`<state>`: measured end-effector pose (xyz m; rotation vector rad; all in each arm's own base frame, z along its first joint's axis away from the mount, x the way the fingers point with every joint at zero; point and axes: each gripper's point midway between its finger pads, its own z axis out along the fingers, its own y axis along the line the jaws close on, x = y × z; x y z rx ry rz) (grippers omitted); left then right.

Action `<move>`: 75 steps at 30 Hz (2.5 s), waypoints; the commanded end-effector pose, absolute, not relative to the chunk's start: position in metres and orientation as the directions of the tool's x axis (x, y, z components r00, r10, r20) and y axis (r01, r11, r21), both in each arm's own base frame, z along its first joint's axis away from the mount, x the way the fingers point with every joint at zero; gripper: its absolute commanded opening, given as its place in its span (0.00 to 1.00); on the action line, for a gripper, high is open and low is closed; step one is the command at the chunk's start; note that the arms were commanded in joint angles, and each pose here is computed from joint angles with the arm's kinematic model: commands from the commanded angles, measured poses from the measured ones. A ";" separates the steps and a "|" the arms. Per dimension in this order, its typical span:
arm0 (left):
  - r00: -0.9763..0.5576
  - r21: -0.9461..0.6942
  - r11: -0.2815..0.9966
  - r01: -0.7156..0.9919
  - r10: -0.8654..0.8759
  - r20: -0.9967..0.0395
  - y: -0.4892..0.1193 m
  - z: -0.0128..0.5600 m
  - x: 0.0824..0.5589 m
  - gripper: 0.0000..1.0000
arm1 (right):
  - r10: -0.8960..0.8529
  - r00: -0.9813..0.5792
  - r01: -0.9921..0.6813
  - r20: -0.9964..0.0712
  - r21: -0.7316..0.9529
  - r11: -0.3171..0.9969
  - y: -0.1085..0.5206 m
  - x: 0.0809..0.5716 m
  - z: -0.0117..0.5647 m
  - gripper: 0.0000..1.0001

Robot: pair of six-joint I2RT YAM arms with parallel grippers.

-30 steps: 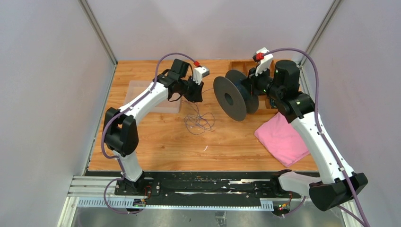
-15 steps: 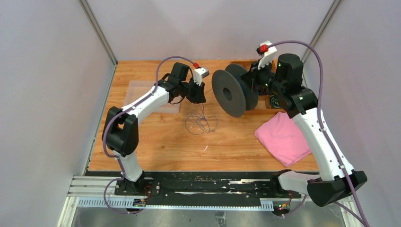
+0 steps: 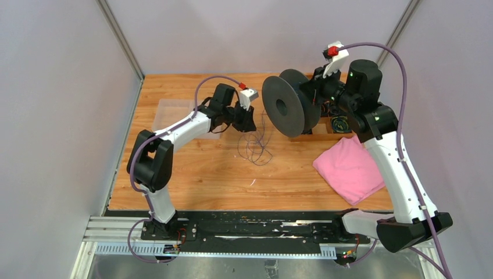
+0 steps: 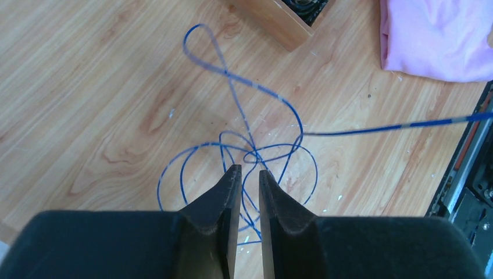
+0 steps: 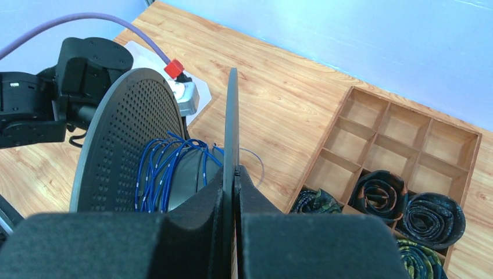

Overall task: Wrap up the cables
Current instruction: Wrap the cable around the cable reel.

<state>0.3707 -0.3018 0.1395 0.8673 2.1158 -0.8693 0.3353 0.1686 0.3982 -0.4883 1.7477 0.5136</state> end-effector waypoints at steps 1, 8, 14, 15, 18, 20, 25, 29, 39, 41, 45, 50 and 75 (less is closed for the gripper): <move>-0.522 -0.312 0.525 0.791 0.314 -0.793 -0.313 0.137 0.367 0.22 | 0.000 -0.147 -0.559 -0.989 0.083 0.825 0.163 0.337 0.432 0.01; -0.441 -0.262 0.466 0.846 0.332 -0.834 -0.308 0.157 0.355 0.27 | -0.011 -0.147 -0.560 -0.989 0.074 0.825 0.162 0.336 0.429 0.01; -0.468 -0.326 0.448 0.833 0.254 -0.846 -0.301 0.170 0.356 0.36 | -0.020 -0.138 -0.605 -0.990 0.069 0.793 0.168 0.328 0.431 0.01; -0.479 -0.340 0.448 0.827 0.242 -0.844 -0.301 0.171 0.358 0.37 | -0.021 -0.139 -0.619 -0.990 0.071 0.782 0.170 0.327 0.431 0.01; -0.507 -0.378 0.448 0.810 0.210 -0.836 -0.303 0.177 0.361 0.41 | -0.029 -0.133 -0.672 -0.991 0.069 0.738 0.179 0.319 0.432 0.01; -0.529 -0.408 0.455 0.791 0.176 -0.830 -0.302 0.182 0.366 0.44 | -0.034 -0.133 -0.700 -0.991 0.069 0.711 0.184 0.315 0.432 0.01; -0.578 -0.471 0.442 0.763 0.141 -0.804 -0.303 0.188 0.374 0.53 | -0.040 -0.141 -0.758 -0.989 0.082 0.648 0.195 0.305 0.433 0.01; -0.675 -0.580 0.436 0.688 0.090 -0.732 -0.309 0.184 0.373 0.60 | -0.041 -0.150 -0.780 -0.988 0.092 0.619 0.201 0.303 0.432 0.01; -0.820 -0.729 0.429 0.533 0.051 -0.570 -0.329 0.167 0.359 0.68 | -0.047 -0.167 -0.787 -0.985 0.104 0.609 0.206 0.307 0.426 0.01; -0.827 -0.725 0.443 0.527 0.072 -0.557 -0.332 0.161 0.352 0.68 | -0.050 -0.165 -0.785 -0.985 0.100 0.611 0.205 0.307 0.425 0.01; -0.820 -0.692 0.480 0.540 0.112 -0.562 -0.329 0.148 0.341 0.65 | -0.057 -0.158 -0.779 -0.986 0.089 0.621 0.203 0.307 0.425 0.01; -0.812 -0.661 0.507 0.554 0.154 -0.563 -0.322 0.135 0.336 0.55 | -0.064 -0.152 -0.771 -0.986 0.077 0.632 0.200 0.308 0.423 0.01; -0.445 -0.294 0.436 0.851 0.301 -0.843 -0.265 0.155 0.353 0.66 | -0.091 -0.131 -0.776 -0.987 0.045 0.630 0.197 0.303 0.422 0.01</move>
